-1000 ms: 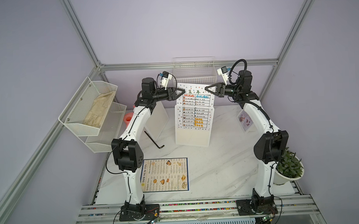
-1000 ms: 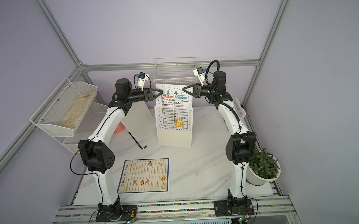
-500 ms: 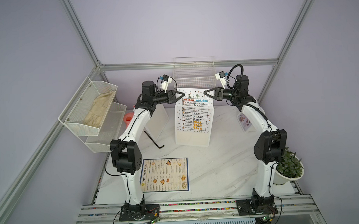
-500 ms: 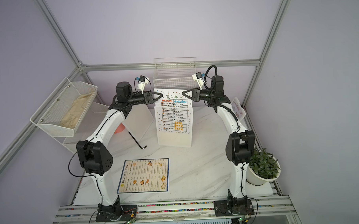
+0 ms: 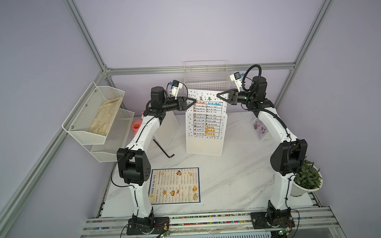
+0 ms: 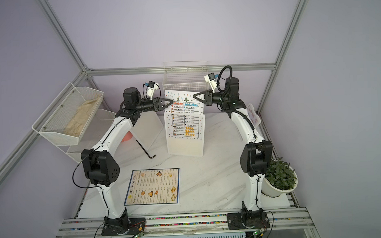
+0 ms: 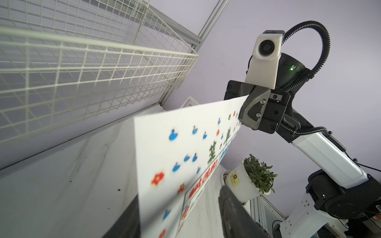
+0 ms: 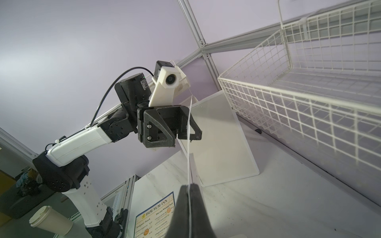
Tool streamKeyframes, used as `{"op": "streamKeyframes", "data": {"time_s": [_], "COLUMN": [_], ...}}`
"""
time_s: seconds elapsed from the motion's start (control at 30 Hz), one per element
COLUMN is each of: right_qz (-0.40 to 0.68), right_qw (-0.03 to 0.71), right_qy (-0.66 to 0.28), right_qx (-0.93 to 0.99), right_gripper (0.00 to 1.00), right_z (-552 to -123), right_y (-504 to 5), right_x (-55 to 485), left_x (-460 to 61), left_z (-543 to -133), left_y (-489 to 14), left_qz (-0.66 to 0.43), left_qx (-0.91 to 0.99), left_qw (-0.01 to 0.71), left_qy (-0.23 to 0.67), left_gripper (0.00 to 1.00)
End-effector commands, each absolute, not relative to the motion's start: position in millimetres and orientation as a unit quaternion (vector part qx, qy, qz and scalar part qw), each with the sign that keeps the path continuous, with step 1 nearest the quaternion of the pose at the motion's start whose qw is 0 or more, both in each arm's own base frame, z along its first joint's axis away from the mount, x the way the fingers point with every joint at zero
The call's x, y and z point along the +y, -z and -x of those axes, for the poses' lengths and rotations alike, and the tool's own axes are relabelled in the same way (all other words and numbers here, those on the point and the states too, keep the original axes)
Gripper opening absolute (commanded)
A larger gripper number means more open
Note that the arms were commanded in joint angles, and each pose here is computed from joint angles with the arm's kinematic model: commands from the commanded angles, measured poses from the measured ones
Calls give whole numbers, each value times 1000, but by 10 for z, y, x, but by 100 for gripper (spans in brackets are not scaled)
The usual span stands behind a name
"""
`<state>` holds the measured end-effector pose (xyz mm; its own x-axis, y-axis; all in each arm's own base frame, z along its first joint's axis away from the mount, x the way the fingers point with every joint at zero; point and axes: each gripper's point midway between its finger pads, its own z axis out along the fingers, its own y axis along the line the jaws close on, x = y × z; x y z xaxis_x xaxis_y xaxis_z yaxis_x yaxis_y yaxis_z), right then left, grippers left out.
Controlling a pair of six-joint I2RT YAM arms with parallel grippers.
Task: Insert the menus into the narrow rack
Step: Insert the menu into the narrow rack.
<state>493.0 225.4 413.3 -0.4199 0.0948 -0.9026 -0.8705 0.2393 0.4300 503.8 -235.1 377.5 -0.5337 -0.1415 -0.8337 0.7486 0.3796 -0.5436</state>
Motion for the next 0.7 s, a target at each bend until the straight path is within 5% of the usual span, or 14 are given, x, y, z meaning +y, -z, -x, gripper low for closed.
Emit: {"op": "streamKeyframes", "data": {"time_s": [0.0, 0.67], "right_qz": [313, 305], "right_qw": [456, 435], "right_qy": [-536, -549], "right_qx": [638, 645], "right_gripper": [0, 0], "right_z": [-4850, -4767], "right_y": [-4273, -4017], "right_x": [2285, 2315], "left_x": [-2314, -2303], "left_z": [-4891, -4842], "left_y": [-4188, -4004], "left_qz": [-243, -237], "left_qx": [677, 687], "left_qw": [474, 464], "left_qy": [507, 507], "left_gripper": [53, 48]}}
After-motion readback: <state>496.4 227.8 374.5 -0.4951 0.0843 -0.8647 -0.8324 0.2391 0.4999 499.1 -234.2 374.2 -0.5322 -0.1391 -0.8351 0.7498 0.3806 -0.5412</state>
